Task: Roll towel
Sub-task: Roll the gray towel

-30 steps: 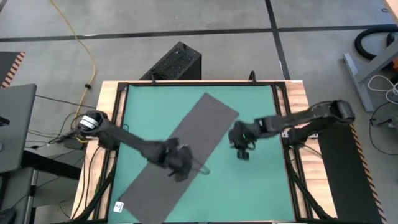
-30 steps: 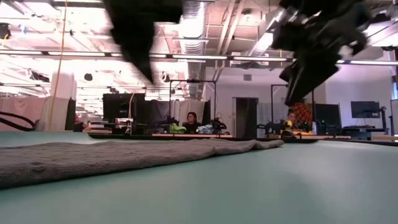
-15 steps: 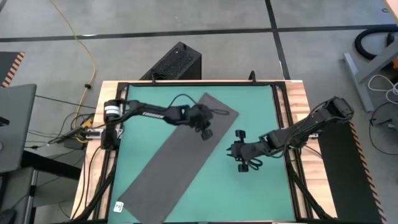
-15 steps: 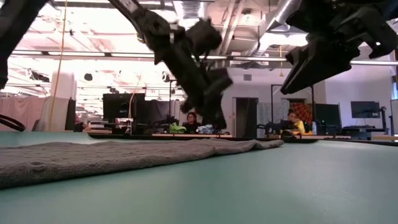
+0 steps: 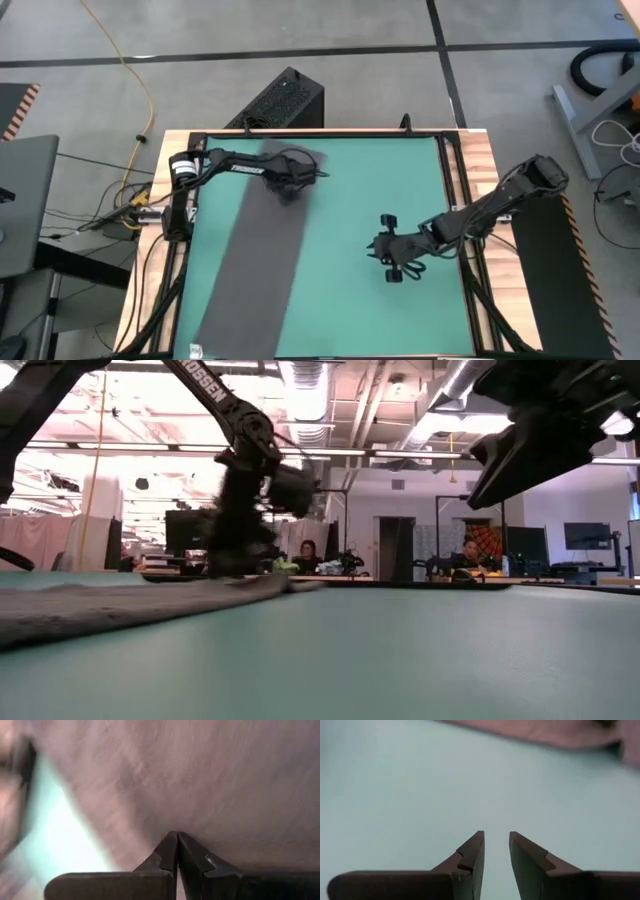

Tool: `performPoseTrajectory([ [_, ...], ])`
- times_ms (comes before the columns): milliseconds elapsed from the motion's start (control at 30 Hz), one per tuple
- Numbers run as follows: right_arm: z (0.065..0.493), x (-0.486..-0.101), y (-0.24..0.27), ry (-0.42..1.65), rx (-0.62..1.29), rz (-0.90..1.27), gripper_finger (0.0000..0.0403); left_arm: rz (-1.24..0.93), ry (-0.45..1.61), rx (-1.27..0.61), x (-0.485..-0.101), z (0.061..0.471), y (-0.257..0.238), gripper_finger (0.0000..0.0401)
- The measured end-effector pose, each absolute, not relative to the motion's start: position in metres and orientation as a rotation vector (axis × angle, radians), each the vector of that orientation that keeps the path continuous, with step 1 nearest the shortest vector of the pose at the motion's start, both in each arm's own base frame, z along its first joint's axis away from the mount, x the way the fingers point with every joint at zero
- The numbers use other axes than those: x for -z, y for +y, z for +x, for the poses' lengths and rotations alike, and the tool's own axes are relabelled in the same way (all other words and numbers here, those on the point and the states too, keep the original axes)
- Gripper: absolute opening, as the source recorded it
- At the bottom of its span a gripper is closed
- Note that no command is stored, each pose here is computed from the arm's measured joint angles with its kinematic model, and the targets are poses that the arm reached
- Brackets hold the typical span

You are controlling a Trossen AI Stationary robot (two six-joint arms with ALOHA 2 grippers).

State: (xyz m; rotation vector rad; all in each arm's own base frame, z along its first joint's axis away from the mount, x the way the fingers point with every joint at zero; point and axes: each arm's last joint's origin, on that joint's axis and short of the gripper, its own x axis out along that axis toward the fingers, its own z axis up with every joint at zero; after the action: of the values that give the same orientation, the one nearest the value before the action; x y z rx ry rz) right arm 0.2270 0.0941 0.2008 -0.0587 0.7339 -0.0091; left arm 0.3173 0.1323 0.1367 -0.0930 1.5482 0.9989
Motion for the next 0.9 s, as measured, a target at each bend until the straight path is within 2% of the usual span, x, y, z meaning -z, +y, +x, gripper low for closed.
performPoseTrajectory([
  [200, 0.222, -0.202, 0.108, 0.710, -0.019, -0.025, 0.0118, -0.153, 1.862, -1.302, -0.153, 0.262, 0.155, 0.0000],
  [367, 0.219, -0.203, 0.117, 0.690, -0.013, 0.002, 0.0118, -0.168, 1.719, -1.309, -0.181, 0.255, 0.161, 0.0000],
  [500, 0.220, -0.196, 0.126, 0.691, -0.023, -0.006, 0.0118, -0.240, 1.537, -1.026, -0.219, 0.262, 0.141, 0.0000],
  [600, 0.227, -0.186, 0.135, 0.682, -0.037, -0.005, 0.0118, -0.342, 1.391, -0.734, -0.243, 0.267, 0.102, 0.0000],
  [667, 0.234, -0.178, 0.141, 0.670, -0.055, 0.007, 0.0118, -0.356, 1.311, -0.606, -0.251, 0.267, 0.069, 0.0000],
  [767, 0.245, -0.164, 0.149, 0.652, -0.098, 0.038, 0.0118, -0.346, 1.285, -0.434, -0.249, 0.259, 0.014, 0.0000],
  [900, 0.263, -0.155, 0.160, 0.512, -0.139, 0.120, 0.0118, -0.338, 1.294, -0.305, -0.229, 0.241, -0.050, 0.0000],
])
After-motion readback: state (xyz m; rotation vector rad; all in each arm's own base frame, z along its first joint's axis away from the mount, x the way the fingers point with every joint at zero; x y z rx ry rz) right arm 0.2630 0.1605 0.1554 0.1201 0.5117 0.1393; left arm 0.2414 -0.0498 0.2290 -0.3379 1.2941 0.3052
